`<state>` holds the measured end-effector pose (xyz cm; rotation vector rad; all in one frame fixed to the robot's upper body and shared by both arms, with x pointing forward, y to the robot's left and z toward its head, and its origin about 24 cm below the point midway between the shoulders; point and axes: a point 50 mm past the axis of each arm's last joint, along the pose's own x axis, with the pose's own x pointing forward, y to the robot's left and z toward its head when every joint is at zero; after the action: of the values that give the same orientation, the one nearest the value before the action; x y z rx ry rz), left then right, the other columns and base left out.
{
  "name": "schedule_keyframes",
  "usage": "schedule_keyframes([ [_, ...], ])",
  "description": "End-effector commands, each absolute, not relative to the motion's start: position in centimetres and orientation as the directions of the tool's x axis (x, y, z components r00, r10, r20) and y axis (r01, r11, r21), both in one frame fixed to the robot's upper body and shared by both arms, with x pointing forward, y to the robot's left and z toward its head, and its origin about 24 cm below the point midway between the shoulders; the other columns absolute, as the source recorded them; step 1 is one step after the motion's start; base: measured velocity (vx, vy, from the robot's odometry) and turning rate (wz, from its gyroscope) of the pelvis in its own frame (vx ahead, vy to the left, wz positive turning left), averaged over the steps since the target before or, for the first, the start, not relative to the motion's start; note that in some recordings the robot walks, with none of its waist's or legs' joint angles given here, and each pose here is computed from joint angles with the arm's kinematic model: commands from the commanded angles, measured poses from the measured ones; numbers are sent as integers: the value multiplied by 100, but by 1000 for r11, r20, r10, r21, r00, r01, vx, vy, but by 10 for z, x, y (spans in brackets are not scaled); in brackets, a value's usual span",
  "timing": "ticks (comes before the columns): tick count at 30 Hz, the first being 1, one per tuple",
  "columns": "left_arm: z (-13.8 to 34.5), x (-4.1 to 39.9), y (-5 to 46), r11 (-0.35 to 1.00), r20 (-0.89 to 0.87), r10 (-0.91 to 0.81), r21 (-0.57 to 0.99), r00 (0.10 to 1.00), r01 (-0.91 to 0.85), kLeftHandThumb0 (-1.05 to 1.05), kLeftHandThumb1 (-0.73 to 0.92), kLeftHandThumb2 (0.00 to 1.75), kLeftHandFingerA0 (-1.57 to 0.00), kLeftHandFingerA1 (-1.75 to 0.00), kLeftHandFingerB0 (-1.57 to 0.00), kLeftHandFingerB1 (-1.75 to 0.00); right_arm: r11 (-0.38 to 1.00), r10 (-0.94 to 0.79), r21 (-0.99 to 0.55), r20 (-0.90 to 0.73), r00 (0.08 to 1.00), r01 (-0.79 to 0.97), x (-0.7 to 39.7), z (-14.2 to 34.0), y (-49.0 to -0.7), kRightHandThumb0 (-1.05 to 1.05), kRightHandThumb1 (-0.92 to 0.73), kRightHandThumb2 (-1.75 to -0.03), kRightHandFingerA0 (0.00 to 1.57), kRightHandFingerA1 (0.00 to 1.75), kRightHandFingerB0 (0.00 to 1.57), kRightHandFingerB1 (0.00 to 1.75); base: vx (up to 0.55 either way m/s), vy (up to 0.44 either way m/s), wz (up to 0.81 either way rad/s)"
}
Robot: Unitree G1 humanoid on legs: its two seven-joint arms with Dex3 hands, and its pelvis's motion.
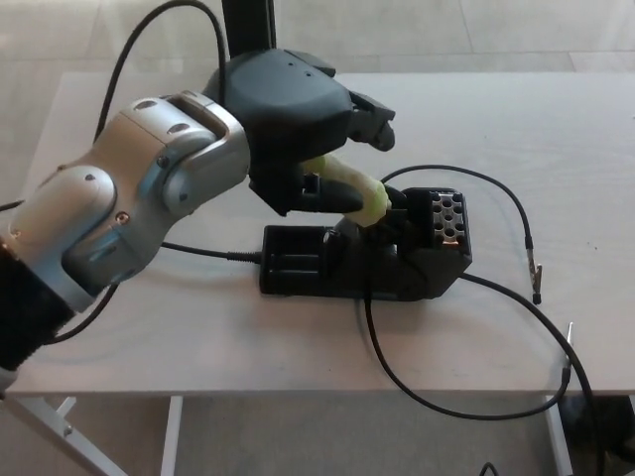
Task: Use the left hand of the robot to grab the soldering gun kept on the middle of the table and pull it out of its base and keep it on the left side of the base
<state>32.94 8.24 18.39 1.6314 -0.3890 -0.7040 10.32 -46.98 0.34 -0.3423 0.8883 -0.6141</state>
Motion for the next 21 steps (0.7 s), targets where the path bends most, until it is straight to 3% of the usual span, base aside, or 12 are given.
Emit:
schedule_keyframes([
  [1,200,331,98,-454,-391,-436,873,811,177,-88,76,115,-13,-57,-27,-50,753,-654,-547,-565,502,366,104,25,-483,-105,-29,-101,45,55,26,33,0,0,0],
  [3,198,329,98,-493,-392,-419,856,819,157,-93,80,119,-8,-51,-24,-49,756,-651,-544,-568,503,364,105,25,-483,-105,-26,-104,45,56,26,33,0,0,0],
  [4,197,328,97,-503,-394,-412,850,821,156,-92,92,79,-4,-47,-30,-41,757,-650,-543,-568,505,364,105,25,-483,-105,-25,-108,44,55,27,32,0,0,0],
  [8,192,324,98,-591,-372,-370,801,851,93,-93,92,74,0,-10,-23,-39,757,-650,-541,-566,508,366,107,25,-482,-105,-24,-107,44,56,27,32,0,0,0],
  [9,190,323,97,-648,-364,-340,759,867,65,-93,71,94,0,0,-15,-40,755,-652,-542,-564,506,369,108,25,-482,-105,-23,-112,44,57,28,31,0,0,0],
  [11,189,322,97,-683,-351,-327,729,878,37,-101,75,109,0,-19,-16,-41,750,-658,-548,-561,502,369,109,26,-482,-105,-22,-114,45,57,29,31,0,0,0],
  [15,184,323,96,-717,-328,-284,697,901,27,-78,61,81,0,0,-4,-25,751,-657,-545,-559,506,373,109,26,-483,-105,-16,-116,43,56,30,30,0,0,0],
  [16,183,322,95,-721,-313,-287,693,905,11,-100,63,92,0,-12,-4,-19,750,-658,-547,-558,506,373,110,27,-483,-105,-21,-115,44,58,30,31,0,0,0],
  [17,183,321,95,-733,-292,-299,680,909,-22,-77,54,97,-1,-35,-3,-27,749,-659,-548,-557,506,372,110,27,-483,-105,-20,-115,44,57,30,30,0,0,0],
  [18,182,320,94,-761,-261,-316,644,912,-80,-79,72,63,-35,-72,-4,-26,750,-657,-548,-557,508,371,110,28,-483,-105,-17,-116,43,57,30,30,0,0,0],
  [20,182,320,93,-779,-238,-328,615,914,-119,-79,72,63,-35,-72,-4,-26,752,-655,-546,-556,511,370,110,28,-483,-105,-17,-116,43,57,30,30,0,0,0],
  [21,181,319,93,-728,-239,-351,678,905,-103,-70,52,88,-67,-82,-3,-31,752,-654,-548,-556,513,366,110,27,-483,-105,-16,-116,44,57,31,30,0,0,0],
])
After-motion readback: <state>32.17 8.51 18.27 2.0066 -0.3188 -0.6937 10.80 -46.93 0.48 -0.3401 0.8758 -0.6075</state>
